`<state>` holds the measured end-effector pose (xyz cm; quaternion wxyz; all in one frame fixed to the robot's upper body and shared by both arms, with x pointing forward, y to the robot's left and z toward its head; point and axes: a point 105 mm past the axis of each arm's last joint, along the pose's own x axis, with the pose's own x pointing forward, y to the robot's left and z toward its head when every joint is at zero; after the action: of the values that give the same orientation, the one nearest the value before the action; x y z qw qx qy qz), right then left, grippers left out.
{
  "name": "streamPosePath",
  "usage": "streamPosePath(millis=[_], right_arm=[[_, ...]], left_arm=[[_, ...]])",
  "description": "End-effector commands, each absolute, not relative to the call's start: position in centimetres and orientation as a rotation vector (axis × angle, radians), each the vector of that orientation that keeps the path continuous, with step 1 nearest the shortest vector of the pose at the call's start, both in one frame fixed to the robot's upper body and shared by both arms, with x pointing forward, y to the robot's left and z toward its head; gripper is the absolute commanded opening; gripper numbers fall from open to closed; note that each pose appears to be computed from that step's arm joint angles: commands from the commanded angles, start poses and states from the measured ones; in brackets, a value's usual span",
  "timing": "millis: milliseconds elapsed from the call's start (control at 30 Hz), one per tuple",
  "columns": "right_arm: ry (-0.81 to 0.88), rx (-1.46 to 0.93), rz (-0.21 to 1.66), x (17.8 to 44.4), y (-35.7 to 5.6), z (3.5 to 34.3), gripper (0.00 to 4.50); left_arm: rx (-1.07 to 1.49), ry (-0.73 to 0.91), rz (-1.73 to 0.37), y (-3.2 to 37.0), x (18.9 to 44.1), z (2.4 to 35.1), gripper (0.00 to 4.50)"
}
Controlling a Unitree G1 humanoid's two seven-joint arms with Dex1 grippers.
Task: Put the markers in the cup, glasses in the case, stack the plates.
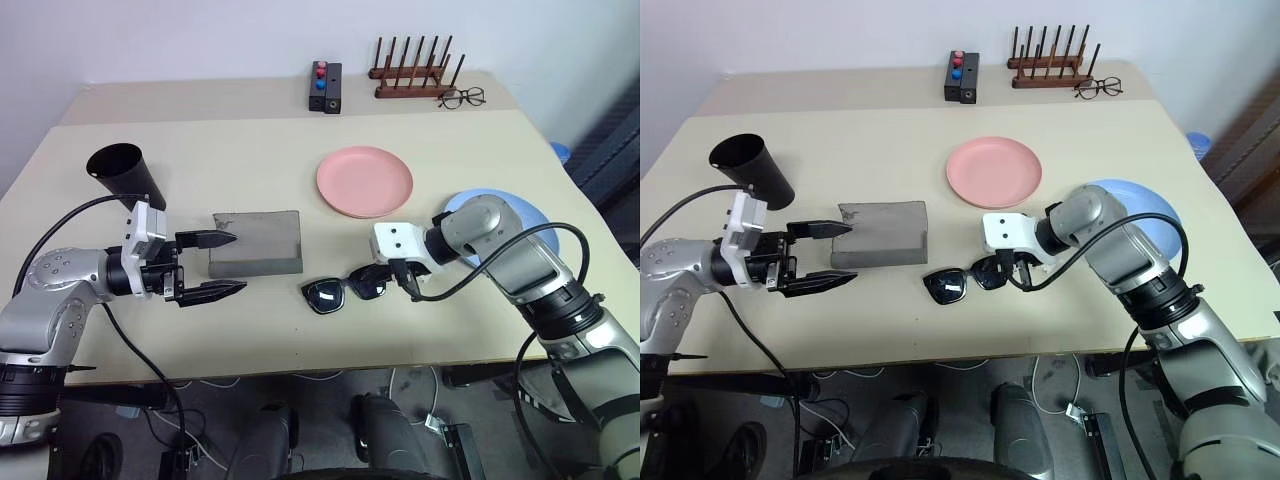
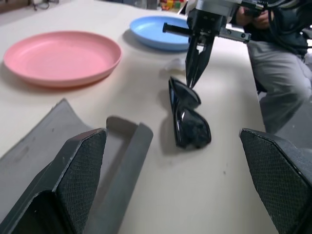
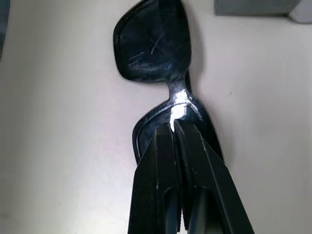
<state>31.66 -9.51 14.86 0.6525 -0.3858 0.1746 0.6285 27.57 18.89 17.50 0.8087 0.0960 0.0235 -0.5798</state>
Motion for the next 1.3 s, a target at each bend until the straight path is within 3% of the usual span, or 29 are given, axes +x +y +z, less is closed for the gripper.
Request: streamPosePath(millis=[33, 133, 233, 400, 600, 1033, 1233, 1267, 1300], right_arm=[[0.292, -0.896, 1.397, 32.2, -8.5, 16.6, 0.02], [0.252, -0.880, 1.428, 32.0, -7.8, 16.7, 0.02], [0.239, -0.820, 1.443, 32.1, -6.9, 17.5, 0.79], [0.233, -0.880, 1.454, 31.5, -6.0, 16.8, 3.16], [0.294, -1.077, 1.407, 32.6, -7.1, 14.5, 3.16], [0.361, -1.105, 1.452, 32.5, -7.0, 13.6, 3.16], [0.367, -1.108, 1.442, 32.6, -6.5, 13.2, 0.40], [0.364, -1.107, 1.442, 32.6, -6.4, 13.2, 0.06], [0.362, -1.108, 1.443, 32.6, -6.4, 13.2, 0.06]], left_arm=[[0.225, 0.006, -1.229, 19.1, 27.8, 18.7, 4.50], [0.225, 0.008, -1.229, 19.2, 27.8, 18.7, 4.50], [0.216, 0.016, -1.225, 19.3, 27.8, 18.6, 4.50], [0.207, 0.020, -1.222, 19.3, 27.6, 18.5, 4.50], [0.208, 0.019, -1.223, 19.1, 27.6, 18.3, 4.50], [0.200, 0.020, -1.209, 19.2, 27.3, 18.1, 4.50], [0.196, 0.016, -1.206, 19.0, 27.2, 18.0, 4.50], [0.196, 0.016, -1.206, 19.1, 27.2, 18.1, 4.50], [0.196, 0.016, -1.205, 19.1, 27.2, 18.1, 4.50]])
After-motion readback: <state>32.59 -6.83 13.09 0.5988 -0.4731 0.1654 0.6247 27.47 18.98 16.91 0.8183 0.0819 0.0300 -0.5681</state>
